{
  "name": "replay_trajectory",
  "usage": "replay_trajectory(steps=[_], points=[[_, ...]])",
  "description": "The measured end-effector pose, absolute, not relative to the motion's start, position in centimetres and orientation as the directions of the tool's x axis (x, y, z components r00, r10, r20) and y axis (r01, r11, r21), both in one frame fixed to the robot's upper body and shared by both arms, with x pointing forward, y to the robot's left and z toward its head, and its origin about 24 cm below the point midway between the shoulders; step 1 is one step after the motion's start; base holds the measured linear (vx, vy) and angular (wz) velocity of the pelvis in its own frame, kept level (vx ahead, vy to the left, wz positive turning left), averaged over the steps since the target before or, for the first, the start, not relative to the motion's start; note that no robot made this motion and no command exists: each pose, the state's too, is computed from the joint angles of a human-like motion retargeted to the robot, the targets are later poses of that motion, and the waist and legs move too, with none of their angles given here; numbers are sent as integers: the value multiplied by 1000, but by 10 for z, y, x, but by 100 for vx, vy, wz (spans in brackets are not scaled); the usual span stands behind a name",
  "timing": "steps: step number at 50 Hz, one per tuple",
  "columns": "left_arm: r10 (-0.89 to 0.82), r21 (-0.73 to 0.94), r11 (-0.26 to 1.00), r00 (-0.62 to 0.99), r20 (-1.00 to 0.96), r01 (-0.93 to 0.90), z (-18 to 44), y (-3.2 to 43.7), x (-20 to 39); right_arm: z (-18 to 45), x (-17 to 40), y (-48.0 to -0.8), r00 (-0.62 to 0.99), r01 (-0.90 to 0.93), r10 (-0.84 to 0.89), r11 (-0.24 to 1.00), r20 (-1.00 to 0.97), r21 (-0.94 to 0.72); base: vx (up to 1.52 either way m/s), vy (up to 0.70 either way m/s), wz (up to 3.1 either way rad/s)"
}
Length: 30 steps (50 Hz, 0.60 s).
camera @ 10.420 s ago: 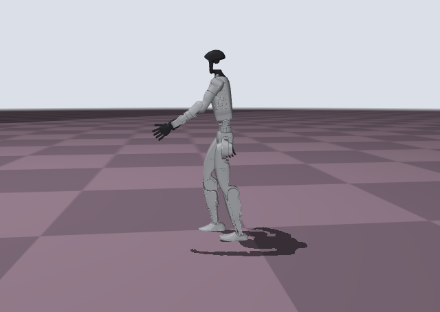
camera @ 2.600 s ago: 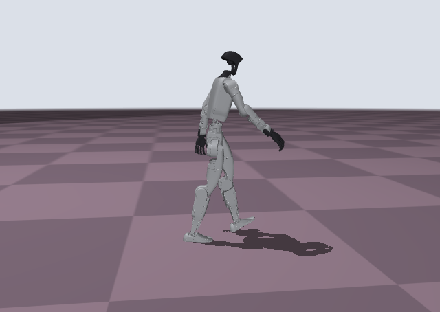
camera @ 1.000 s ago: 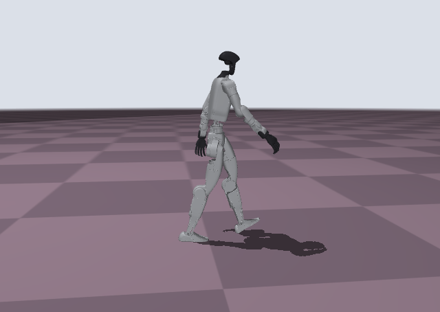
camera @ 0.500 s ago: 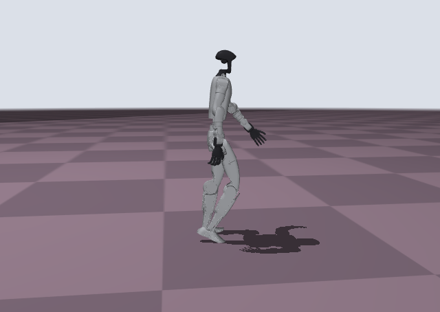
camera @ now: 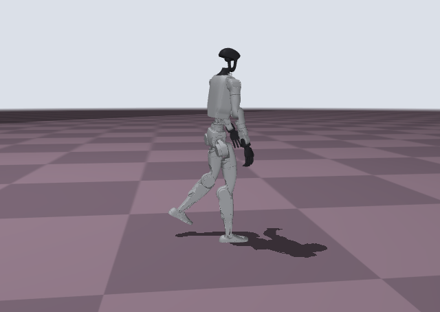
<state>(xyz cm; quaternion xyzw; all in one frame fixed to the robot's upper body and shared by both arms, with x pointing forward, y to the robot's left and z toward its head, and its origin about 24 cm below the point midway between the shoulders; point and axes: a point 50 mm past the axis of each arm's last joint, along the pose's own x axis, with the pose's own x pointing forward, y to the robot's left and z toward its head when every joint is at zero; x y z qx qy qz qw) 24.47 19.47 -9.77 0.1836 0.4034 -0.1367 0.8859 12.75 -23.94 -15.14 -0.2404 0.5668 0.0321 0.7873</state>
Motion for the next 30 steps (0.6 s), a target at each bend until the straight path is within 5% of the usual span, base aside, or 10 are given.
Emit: replay_trajectory(steps=[7,15,22,30], points=[[202,235,972,432,-879,24,-138,254,153,-123,176,-272,467,-297,-352,801,-811,-520,39,-19,32],[410,310,870,213,-887,-384,-141,310,79,-82,226,-304,558,-237,-442,726,-702,-645,34,-11,-1],[341,262,894,170,-925,-364,-146,310,33,-57,262,-297,670,-183,-411,715,-618,-675,38,-10,39],[117,80,966,141,-983,-245,-156,283,-2,-67,278,-243,688,-403,-185,706,-702,-582,43,-11,31]])
